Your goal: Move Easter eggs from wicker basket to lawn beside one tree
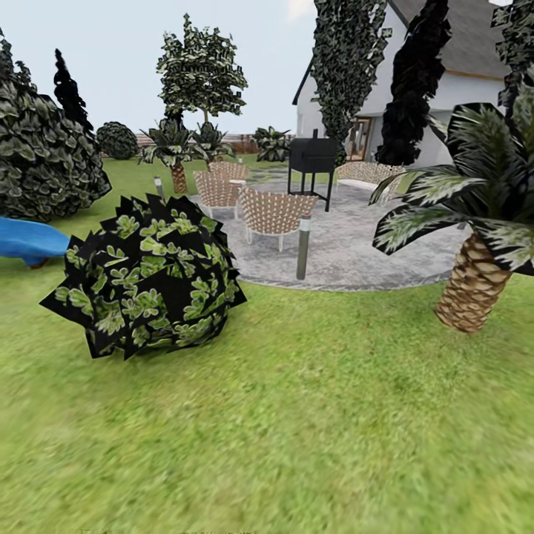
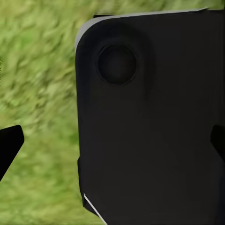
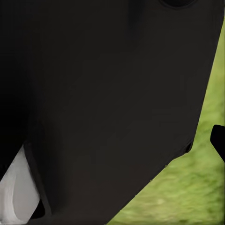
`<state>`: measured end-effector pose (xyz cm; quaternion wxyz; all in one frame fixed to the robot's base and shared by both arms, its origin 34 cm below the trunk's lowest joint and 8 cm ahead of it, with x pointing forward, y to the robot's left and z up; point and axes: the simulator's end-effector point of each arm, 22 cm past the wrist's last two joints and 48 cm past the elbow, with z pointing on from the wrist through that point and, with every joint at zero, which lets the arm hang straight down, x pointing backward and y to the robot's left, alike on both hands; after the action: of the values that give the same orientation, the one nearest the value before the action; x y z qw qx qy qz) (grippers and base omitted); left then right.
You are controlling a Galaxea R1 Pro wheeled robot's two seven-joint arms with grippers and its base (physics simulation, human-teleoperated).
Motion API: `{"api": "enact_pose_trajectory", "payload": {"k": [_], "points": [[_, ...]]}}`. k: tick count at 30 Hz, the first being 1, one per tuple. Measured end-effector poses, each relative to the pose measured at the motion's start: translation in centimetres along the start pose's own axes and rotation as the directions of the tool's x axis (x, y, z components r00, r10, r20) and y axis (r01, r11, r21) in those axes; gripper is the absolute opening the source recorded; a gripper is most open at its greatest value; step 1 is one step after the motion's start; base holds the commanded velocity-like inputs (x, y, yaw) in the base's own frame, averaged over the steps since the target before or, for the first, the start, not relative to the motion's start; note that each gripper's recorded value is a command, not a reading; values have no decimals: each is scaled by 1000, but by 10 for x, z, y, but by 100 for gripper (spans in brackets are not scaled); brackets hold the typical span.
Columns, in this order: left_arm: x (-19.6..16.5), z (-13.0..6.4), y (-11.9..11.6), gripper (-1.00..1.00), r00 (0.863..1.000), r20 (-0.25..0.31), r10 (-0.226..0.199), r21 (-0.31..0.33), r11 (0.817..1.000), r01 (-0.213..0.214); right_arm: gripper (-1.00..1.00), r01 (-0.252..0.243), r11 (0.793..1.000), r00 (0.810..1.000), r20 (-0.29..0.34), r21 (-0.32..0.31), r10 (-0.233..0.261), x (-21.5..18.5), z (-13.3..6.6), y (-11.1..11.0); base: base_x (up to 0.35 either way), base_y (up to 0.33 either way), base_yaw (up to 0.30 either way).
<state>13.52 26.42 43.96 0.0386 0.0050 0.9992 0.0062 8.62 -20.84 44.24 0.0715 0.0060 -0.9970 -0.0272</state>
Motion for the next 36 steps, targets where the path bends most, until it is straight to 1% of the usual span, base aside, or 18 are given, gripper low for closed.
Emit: {"api": "enact_pose_trajectory", "payload": {"k": [7, 12, 16, 20, 36], "points": [[-4, 0, -1, 100, 1000, 20, -7, 0, 1000, 7, 100, 1, 1000, 1000, -2, -11, -1, 1, 0, 9, -1, 0, 243], [-16, -1, -1, 100, 997, 74, -9, -1, 1000, 9, 100, 1, 1000, 1000, -3, -13, -1, 1, 0, 10, 0, 0, 243], [-22, -1, -1, 100, 995, 103, -10, 0, 1000, 10, 100, 0, 1000, 1000, 0, -13, 0, -1, 0, 10, 0, 0, 243], [-25, -2, -3, 100, 993, 120, -11, 3, 1000, 10, 100, 1, 1000, 1000, 1, -13, -1, -1, 0, 10, 0, 0, 243], [-32, -2, -9, 100, 990, 138, -10, 10, 1000, 9, 100, -4, 1000, 1000, -4, -13, 4, 0, 0, 10, 0, 0, 237]]}}
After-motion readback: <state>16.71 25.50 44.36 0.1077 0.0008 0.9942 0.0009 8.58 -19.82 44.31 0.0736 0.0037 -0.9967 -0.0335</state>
